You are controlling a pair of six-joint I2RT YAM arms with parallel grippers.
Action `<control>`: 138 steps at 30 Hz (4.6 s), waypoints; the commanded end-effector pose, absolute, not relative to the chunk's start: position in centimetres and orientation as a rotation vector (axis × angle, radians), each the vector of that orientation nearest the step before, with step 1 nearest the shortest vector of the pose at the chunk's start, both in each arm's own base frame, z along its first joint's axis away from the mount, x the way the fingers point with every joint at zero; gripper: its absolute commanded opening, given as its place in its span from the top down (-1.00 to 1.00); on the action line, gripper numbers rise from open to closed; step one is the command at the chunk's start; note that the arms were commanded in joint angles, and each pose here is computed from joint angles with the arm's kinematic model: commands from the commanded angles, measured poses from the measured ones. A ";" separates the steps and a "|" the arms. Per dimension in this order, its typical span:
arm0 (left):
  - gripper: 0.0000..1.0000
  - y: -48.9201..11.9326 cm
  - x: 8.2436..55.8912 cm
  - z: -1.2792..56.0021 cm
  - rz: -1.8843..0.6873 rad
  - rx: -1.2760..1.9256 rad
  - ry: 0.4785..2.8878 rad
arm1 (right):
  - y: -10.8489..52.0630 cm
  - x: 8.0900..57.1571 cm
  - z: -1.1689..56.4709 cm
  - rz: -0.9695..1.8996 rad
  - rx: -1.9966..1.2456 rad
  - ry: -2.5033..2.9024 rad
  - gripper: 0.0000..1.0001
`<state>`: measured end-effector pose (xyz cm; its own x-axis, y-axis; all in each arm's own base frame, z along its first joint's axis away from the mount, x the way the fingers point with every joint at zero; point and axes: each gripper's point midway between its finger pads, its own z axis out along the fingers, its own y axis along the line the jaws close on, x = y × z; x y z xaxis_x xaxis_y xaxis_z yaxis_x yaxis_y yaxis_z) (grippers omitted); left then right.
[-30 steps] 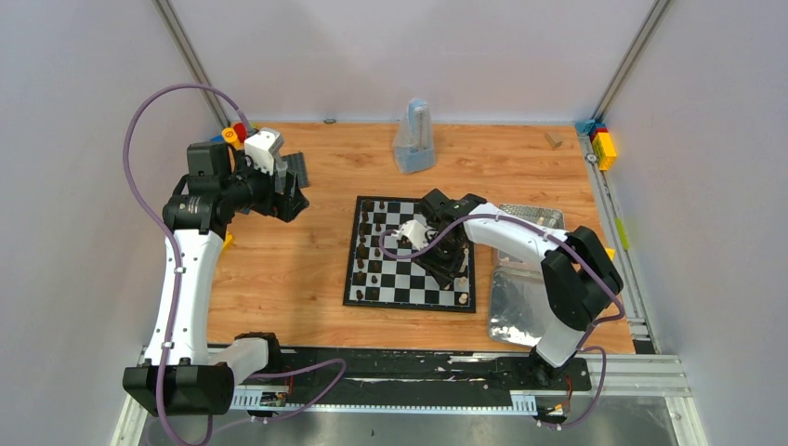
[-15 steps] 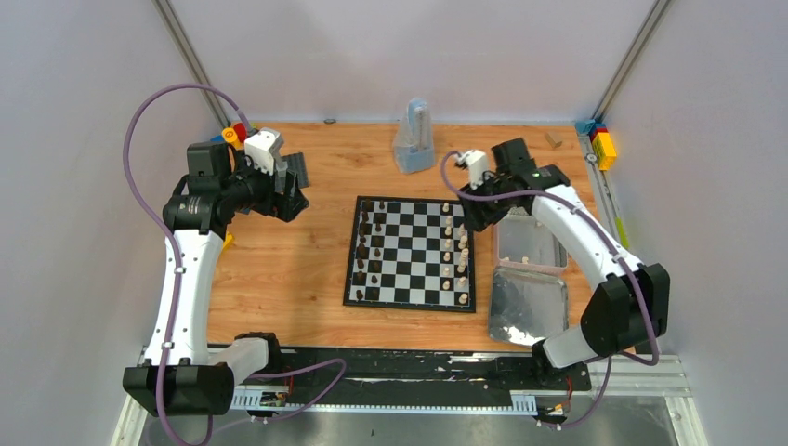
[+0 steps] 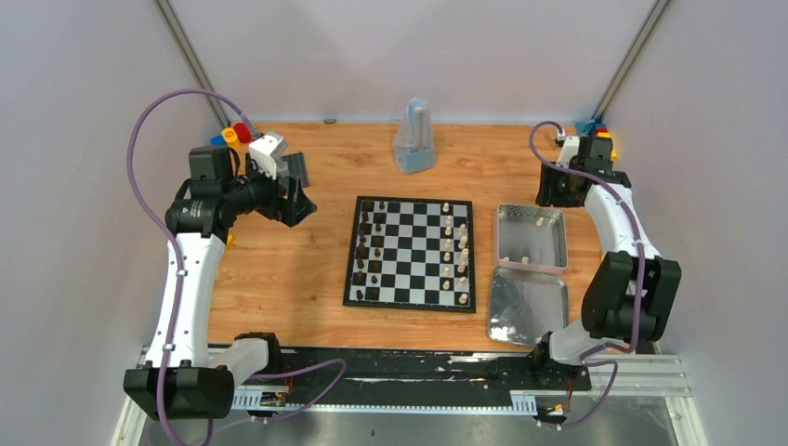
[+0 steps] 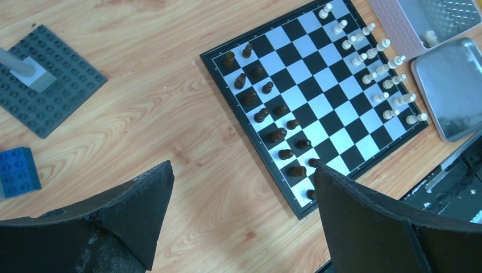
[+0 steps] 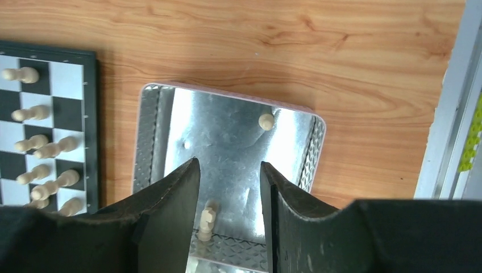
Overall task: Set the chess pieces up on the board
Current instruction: Pick up the chess piece from the storage box, then place the chess piece on the chessboard, then adjust the storage box at the center of the board.
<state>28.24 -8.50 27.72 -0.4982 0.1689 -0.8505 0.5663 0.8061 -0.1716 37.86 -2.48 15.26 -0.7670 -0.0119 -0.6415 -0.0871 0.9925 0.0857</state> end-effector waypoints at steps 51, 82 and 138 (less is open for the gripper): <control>-1.00 -9.3 27.7 28.2 -0.597 0.592 2.015 | -4.0 40.1 9.1 0.145 -0.060 2.473 1.00; -1.00 -6.6 28.2 27.6 -0.411 0.546 2.119 | 22.9 18.8 8.4 0.539 -1.584 2.092 1.00; -1.00 -7.1 27.8 27.8 -0.436 0.564 2.094 | 14.0 30.3 14.0 0.278 -0.893 2.297 -0.17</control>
<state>27.74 -6.83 26.47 -0.5447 0.2213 -0.8089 0.5184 0.8470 -0.1174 27.59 16.67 14.97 -0.4223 -0.5945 -0.6843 -0.7960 0.6043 -0.0337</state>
